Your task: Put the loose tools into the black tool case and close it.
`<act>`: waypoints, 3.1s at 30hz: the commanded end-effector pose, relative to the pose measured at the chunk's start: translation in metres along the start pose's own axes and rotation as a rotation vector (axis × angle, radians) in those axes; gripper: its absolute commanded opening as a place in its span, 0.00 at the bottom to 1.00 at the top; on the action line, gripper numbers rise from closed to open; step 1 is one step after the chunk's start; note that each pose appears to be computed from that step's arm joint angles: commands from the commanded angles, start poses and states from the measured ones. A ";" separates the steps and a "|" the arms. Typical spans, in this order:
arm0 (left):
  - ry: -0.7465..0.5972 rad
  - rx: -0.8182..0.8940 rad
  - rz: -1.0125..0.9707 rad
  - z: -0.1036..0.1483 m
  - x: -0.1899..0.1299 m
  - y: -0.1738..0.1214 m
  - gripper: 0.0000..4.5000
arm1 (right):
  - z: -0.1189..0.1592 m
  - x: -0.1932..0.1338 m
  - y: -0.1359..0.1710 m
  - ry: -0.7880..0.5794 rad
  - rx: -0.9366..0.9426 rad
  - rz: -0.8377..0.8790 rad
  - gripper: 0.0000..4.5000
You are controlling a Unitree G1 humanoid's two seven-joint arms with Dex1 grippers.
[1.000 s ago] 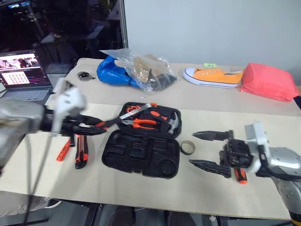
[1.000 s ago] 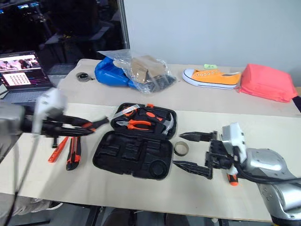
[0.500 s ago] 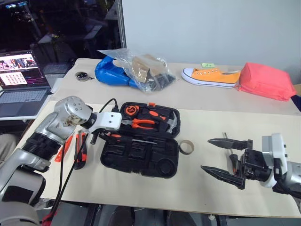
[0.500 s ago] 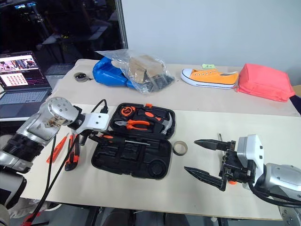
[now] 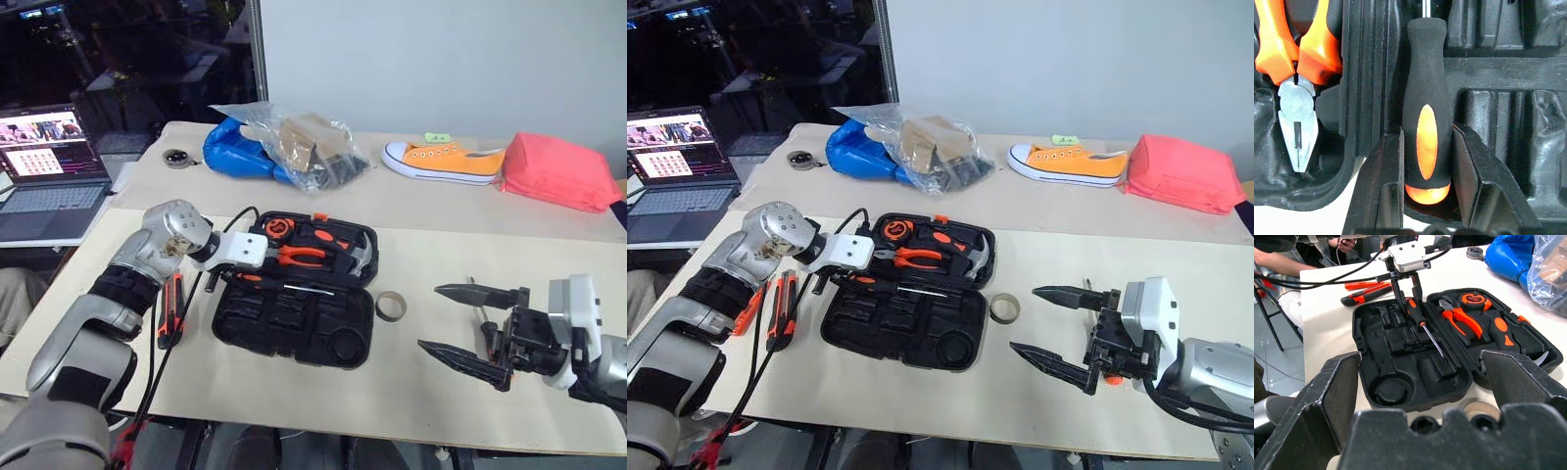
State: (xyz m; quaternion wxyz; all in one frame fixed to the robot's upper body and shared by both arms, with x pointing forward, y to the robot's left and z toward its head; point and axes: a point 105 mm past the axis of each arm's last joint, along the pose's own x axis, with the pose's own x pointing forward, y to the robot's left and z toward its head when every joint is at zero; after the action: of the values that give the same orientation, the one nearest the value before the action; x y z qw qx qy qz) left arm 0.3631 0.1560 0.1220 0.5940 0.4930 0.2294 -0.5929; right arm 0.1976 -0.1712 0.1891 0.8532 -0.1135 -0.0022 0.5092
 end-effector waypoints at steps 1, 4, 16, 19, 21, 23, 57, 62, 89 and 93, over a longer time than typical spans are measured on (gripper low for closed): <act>0.010 0.019 0.071 -0.003 -0.013 0.011 0.41 | 0.009 -0.002 0.001 -0.006 -0.033 -0.004 1.00; -0.119 0.009 0.141 0.014 -0.038 0.014 0.59 | 0.009 -0.003 0.001 -0.007 -0.029 -0.006 1.00; -0.583 -0.538 0.440 0.053 -0.033 -0.016 0.11 | 0.004 0.004 -0.003 -0.026 -0.019 -0.005 1.00; -0.587 -0.628 0.550 0.051 -0.010 -0.019 0.00 | 0.004 0.005 -0.003 -0.025 -0.026 -0.012 1.00; -0.547 -0.696 0.607 0.043 0.007 -0.021 0.00 | 0.004 0.004 -0.002 -0.026 -0.023 -0.018 1.00; -0.481 -0.747 0.595 0.034 0.032 -0.033 0.00 | 0.003 0.002 -0.001 -0.026 -0.018 -0.027 1.00; -0.869 -0.312 -0.044 0.147 -0.074 -0.095 0.98 | -0.101 -0.081 -0.052 0.744 0.417 -0.600 1.00; -0.843 -0.286 -0.037 0.152 -0.075 -0.096 1.00 | -0.120 -0.083 -0.062 0.828 0.443 -0.678 0.70; -0.773 -0.675 0.440 0.040 -0.111 -0.151 1.00 | -0.029 0.129 -0.031 0.528 -0.010 0.254 0.22; -0.732 -0.725 0.481 0.028 -0.115 -0.166 1.00 | -0.034 0.145 -0.027 0.564 -0.061 0.321 0.22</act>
State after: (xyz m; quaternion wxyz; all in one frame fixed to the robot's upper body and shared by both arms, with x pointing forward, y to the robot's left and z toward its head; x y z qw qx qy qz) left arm 0.1813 0.2184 0.1695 0.8834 0.0324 0.1026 -0.4562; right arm 0.2935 -0.0686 0.1371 0.7333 -0.2541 0.2591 0.5750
